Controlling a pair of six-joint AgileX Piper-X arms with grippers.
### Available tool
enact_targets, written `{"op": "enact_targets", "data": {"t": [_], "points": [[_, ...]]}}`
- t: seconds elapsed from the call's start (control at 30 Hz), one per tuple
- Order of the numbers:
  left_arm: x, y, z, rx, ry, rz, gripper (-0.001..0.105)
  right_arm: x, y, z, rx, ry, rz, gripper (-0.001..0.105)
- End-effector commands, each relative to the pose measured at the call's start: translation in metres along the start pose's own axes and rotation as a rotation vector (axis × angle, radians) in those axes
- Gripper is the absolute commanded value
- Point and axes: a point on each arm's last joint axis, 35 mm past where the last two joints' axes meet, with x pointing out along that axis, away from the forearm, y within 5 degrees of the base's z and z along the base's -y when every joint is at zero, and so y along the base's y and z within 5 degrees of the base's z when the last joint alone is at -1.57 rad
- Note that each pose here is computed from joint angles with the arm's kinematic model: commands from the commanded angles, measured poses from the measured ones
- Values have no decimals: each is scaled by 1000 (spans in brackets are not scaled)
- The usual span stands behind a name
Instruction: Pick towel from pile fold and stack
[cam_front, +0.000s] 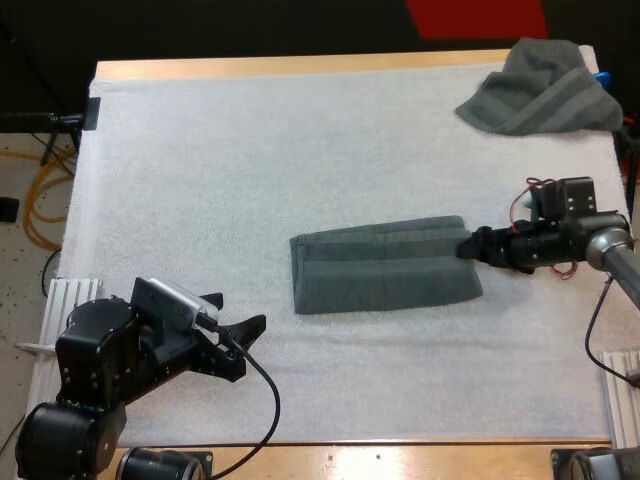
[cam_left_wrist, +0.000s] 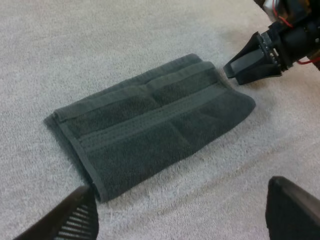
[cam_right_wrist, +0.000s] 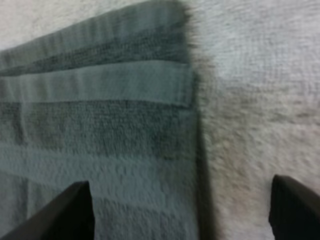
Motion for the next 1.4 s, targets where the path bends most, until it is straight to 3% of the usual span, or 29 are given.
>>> {"op": "enact_targets", "data": {"t": [0.0,0.23,0.5,0.6,0.67,0.8,0.93,1.07,1.17,1.3,1.37], "points": [[-1,-1,1,-7,-3,4,67,0,-1,3,1,-15,33,70],[-1,0,0,-14,8,7,67,21,2,-2,55,45,160,70],[-1,0,-1,-22,10,7,67,43,19,-11,23,142,154,66],[-1,0,-2,-27,18,7,67,44,18,-12,17,152,84,34],[-1,0,-3,-33,28,10,67,43,16,-13,16,164,10,2],[-1,1,-4,-39,37,13,67,34,17,-14,-54,177,-93,1],[-1,1,-4,-39,37,13,67,9,22,-12,-181,193,-354,1],[-1,1,-4,-39,37,13,67,-28,30,-8,-351,204,-707,1],[-1,1,-4,-39,37,13,67,-48,36,-5,-388,178,-862,1],[-1,1,-4,-39,37,13,67,-57,45,-4,-402,137,-835,1],[-1,1,-4,-39,37,13,67,-55,55,-4,-396,124,-723,1]]}}
